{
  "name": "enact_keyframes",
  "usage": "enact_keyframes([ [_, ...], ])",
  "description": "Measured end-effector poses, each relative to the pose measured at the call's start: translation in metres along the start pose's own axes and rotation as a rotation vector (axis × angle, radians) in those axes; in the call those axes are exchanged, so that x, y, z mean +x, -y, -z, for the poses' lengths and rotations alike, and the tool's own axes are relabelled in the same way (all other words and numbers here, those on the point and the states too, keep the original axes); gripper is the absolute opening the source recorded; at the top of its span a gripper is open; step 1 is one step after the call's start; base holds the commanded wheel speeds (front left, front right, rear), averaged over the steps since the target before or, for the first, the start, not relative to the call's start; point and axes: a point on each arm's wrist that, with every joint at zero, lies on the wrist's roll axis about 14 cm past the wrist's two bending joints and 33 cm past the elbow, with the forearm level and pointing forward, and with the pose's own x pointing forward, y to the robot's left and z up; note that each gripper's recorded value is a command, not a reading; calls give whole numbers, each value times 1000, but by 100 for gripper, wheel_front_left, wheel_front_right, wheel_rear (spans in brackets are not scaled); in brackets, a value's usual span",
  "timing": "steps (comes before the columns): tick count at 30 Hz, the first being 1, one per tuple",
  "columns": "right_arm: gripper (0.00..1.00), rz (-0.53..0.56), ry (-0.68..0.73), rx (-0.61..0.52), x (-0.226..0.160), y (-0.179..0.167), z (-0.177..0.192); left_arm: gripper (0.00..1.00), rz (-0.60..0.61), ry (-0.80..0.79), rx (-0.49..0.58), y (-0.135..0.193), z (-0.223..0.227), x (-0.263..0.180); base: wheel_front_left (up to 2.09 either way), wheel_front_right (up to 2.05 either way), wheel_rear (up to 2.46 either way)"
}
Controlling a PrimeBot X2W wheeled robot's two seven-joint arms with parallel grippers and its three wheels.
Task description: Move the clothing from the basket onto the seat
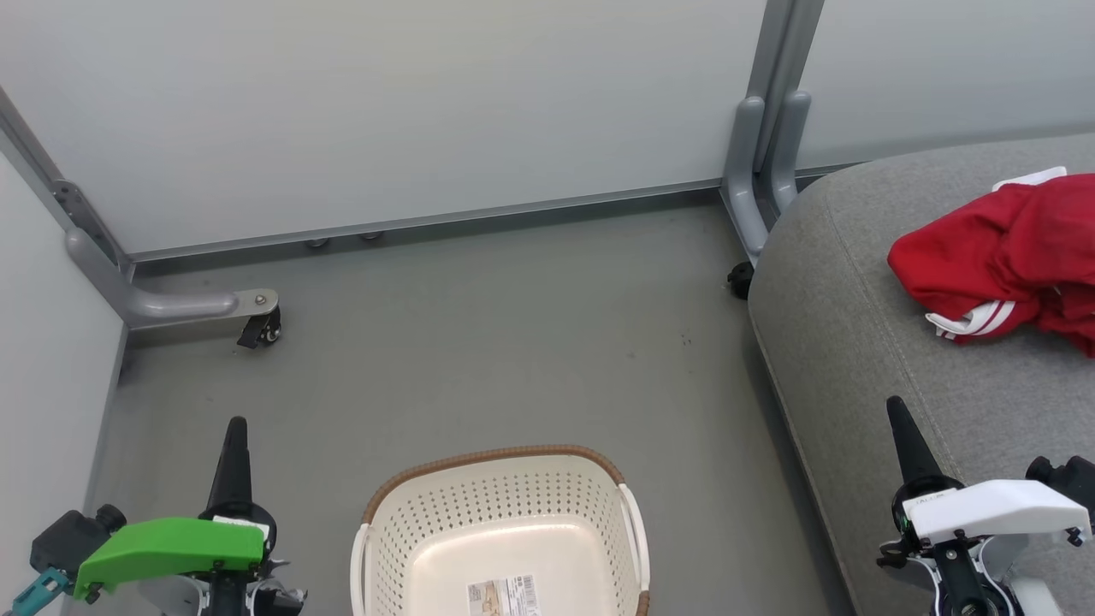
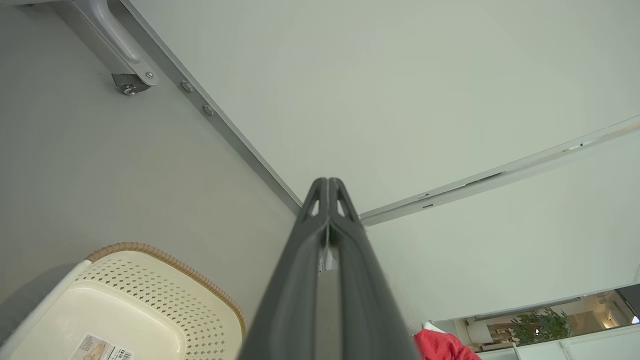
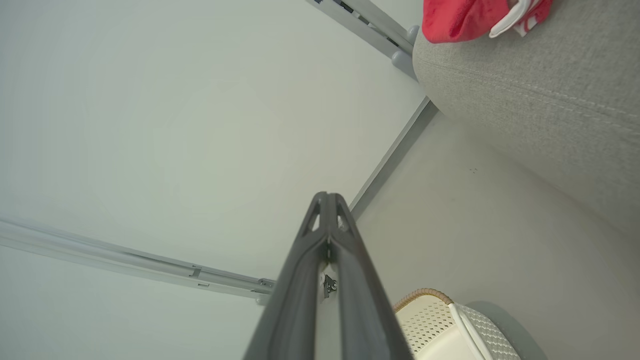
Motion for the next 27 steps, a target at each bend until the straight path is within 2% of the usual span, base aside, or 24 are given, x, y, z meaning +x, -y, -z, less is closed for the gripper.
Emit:
enact_keyframes([
  [27,0,1,2,250,1,2,-8,0,27,-22,-248,7,1,6,0,0,0],
])
